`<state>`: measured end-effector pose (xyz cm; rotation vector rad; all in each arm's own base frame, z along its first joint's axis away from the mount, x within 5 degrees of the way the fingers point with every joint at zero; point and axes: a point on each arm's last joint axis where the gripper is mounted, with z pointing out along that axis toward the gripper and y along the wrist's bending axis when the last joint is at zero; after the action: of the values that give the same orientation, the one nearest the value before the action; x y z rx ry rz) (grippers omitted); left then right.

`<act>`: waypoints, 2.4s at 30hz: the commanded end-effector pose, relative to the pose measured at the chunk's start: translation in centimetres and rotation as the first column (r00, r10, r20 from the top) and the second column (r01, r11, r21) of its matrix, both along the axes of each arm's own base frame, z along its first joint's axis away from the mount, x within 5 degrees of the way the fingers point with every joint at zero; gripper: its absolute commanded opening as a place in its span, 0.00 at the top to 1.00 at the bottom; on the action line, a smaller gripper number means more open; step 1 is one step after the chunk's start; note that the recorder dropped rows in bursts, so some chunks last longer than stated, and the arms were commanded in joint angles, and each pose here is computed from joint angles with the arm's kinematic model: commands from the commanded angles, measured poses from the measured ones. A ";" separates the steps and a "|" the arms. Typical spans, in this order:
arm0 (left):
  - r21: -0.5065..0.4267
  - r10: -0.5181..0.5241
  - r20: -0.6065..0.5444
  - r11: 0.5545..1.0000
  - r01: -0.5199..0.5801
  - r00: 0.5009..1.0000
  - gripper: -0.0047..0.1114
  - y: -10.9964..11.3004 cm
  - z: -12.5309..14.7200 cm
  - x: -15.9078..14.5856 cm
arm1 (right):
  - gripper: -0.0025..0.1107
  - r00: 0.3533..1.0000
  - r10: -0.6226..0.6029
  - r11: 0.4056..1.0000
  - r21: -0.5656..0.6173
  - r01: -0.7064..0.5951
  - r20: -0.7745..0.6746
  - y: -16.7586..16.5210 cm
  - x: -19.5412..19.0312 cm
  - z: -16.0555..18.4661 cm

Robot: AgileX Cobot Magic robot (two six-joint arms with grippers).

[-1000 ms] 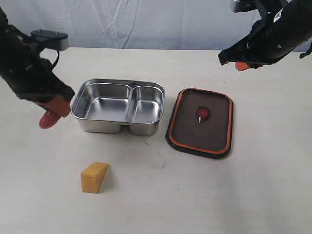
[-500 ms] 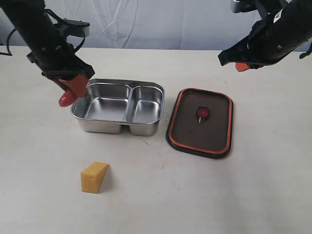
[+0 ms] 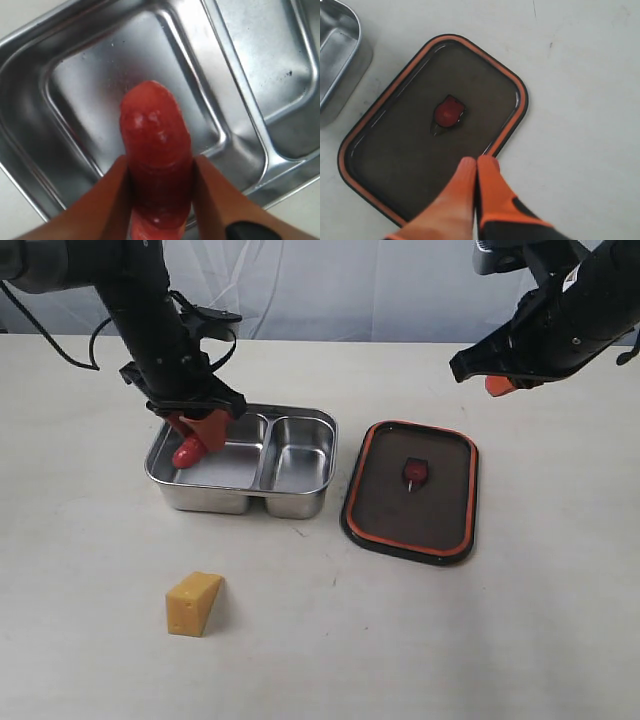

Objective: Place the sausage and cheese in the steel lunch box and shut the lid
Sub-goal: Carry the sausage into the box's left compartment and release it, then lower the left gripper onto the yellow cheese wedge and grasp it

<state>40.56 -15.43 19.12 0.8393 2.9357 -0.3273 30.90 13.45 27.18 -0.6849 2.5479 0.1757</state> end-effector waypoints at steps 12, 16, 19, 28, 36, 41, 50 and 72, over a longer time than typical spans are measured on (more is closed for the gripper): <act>-0.021 0.003 0.000 1.000 -0.003 1.000 0.48 -0.3 0.8 0.1 | 0.99 1.000 -0.004 1.000 -0.002 0.004 0.013 -0.2 0.2 0.0; -0.019 -0.009 -0.012 1.000 0.009 1.000 0.47 -0.3 1.3 0.1 | 0.99 1.000 -0.004 1.000 -0.002 0.004 0.013 -0.2 0.2 0.0; -0.037 0.034 0.003 0.999 -0.034 0.999 0.47 -0.4 2.4 0.1 | 0.99 1.000 -0.002 1.000 -0.007 0.002 0.010 -0.2 0.2 0.0; -0.108 0.116 0.068 0.988 -0.109 0.991 0.47 0.0 7.6 -2.0 | 0.99 1.000 0.007 0.999 -0.041 -0.008 -0.007 -0.4 0.0 -0.2; -0.039 0.155 -0.095 0.986 -0.160 0.983 0.47 1.5 4.8 -6.8 | 0.99 1.000 0.014 0.998 -0.059 -0.014 0.008 -0.5 0.1 -0.2; 0.012 0.126 -0.234 0.992 -0.126 0.964 0.47 1.1 1.8 -10.8 | 0.99 1.000 0.014 0.998 -0.058 -0.014 0.011 -0.5 0.1 -0.1; 0.022 0.070 -0.360 0.998 -0.066 0.931 0.52 -1.3 -1.4 -15.7 | 0.99 1.000 0.014 0.999 -0.052 -0.012 0.026 -0.5 0.3 -0.1; 0.060 0.034 -0.313 0.998 -0.016 0.949 0.43 -1.2 -0.9 -15.1 | 0.99 1.000 0.013 0.999 -0.050 -0.011 0.025 -0.5 0.3 -0.1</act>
<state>25.00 -16.34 17.59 0.8340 3.3168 -0.4139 31.00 13.13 27.16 -0.7213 2.5374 0.1149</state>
